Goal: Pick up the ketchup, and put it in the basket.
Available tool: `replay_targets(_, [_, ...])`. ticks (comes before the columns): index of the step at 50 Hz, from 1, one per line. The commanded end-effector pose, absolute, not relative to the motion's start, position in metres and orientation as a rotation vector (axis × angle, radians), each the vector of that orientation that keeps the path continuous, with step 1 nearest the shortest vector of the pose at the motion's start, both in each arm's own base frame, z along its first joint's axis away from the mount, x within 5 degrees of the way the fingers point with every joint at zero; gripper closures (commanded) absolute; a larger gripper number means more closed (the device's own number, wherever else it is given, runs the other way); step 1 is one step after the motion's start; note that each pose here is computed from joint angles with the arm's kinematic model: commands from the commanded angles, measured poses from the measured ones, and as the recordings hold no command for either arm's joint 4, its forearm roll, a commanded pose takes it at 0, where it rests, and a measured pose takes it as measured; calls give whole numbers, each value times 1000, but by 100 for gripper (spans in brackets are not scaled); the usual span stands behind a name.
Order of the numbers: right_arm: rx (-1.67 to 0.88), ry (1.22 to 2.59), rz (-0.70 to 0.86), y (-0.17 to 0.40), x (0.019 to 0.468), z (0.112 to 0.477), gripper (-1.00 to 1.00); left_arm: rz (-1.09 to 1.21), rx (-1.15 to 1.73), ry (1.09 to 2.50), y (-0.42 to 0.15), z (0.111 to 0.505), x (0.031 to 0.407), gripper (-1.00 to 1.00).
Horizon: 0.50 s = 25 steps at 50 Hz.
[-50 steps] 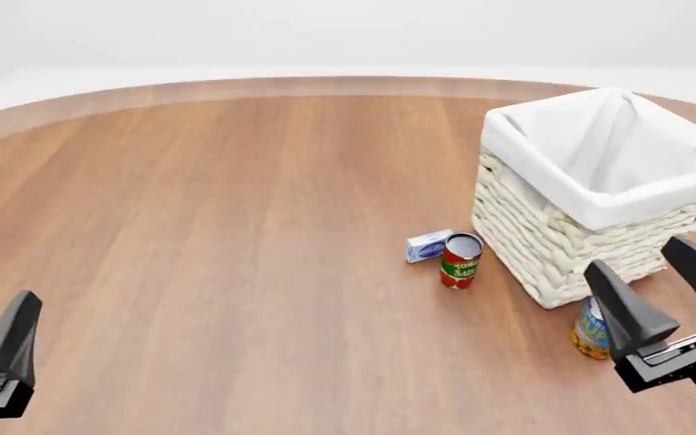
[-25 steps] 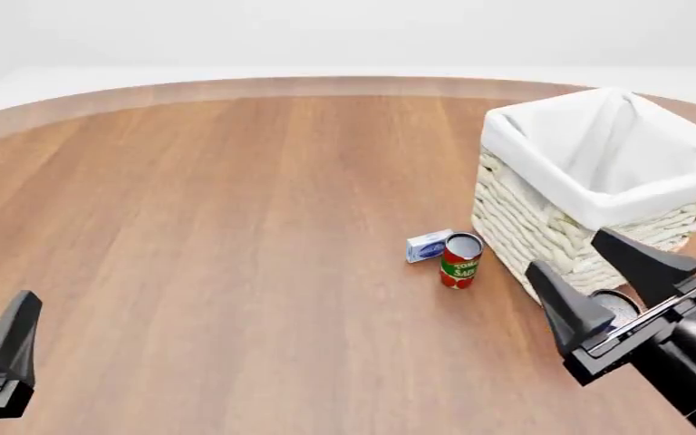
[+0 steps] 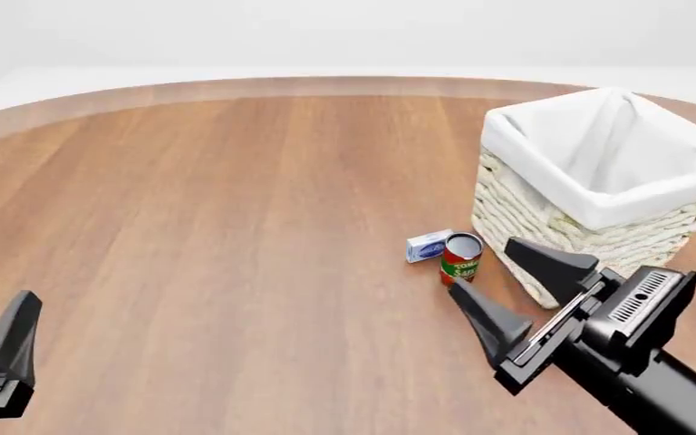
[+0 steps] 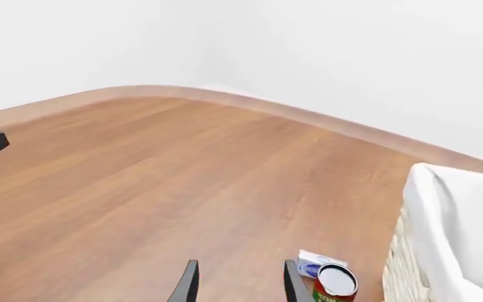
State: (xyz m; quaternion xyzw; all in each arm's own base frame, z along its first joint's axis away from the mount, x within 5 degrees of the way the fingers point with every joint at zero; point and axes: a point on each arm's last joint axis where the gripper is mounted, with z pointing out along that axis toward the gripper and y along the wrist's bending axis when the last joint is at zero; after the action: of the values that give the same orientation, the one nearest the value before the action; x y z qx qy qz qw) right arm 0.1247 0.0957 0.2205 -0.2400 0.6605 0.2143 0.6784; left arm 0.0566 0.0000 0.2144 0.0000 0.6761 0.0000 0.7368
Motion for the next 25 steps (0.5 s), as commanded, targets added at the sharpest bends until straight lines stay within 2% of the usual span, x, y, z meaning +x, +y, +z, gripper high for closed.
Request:
replay_targets(1, [-590, 1478, 518, 109, 127, 222, -100, 0, 0, 1485, 0, 214, 57, -100])
replay_targets(25, [-648, 1478, 536, 119, 126, 225, -100, 0, 0, 1485, 0, 214, 57, -100])
